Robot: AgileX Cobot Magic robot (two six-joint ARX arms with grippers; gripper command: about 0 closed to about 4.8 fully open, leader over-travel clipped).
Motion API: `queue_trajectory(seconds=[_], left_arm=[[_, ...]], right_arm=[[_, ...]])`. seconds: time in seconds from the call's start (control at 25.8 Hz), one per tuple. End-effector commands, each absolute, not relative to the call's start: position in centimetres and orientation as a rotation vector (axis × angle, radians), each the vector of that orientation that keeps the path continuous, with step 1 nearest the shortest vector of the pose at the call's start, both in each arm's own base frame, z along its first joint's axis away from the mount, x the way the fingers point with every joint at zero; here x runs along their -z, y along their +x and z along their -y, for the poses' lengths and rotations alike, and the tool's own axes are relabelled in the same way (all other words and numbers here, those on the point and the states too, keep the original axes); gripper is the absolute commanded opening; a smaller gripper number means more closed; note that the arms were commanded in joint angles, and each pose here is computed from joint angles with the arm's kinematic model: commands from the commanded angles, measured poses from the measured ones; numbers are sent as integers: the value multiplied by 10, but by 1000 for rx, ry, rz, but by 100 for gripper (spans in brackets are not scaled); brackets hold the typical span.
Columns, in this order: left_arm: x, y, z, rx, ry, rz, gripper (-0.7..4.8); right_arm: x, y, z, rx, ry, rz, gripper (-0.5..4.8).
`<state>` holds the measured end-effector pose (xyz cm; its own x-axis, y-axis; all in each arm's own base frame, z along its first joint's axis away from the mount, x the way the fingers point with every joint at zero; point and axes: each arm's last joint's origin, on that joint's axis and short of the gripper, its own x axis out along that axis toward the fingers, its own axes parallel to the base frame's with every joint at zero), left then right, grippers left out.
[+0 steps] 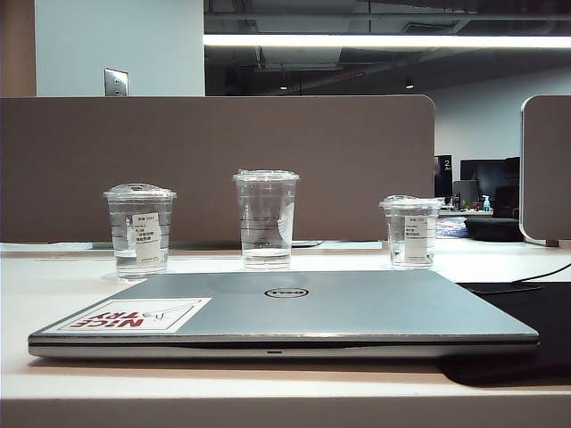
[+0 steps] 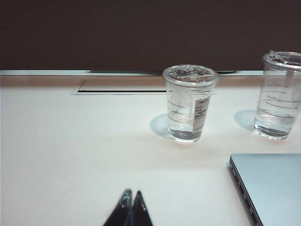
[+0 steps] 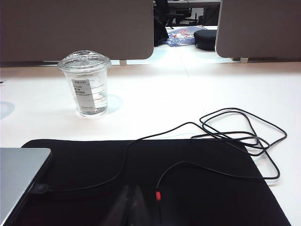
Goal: Pick up the coffee cup on the middle and place it on the left side of the laptop.
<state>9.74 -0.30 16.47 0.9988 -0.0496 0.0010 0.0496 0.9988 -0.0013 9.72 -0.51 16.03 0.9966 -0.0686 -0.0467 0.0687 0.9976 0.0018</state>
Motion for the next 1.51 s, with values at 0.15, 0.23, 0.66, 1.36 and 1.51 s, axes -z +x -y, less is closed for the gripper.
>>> queue_trajectory(seconds=[0.15, 0.23, 0.66, 1.36, 1.51], left_arm=[[-167, 97, 3, 53, -8, 14, -5], [-167, 97, 3, 53, -9, 14, -5], [-184, 95, 17, 430, -108, 136, -5], [-192, 271, 116, 634, 32, -85, 479], [-170, 314, 134, 668, 31, -120, 479]], right_arm=[[-161, 97, 5, 66, 3, -31, -5], [-161, 98, 4, 61, 3, -35, -5], [-144, 102, -35, -277, -45, -229, -5], [-142, 99, -44, -366, -63, -253, -5], [-142, 99, -44, -366, -63, -254, -5]])
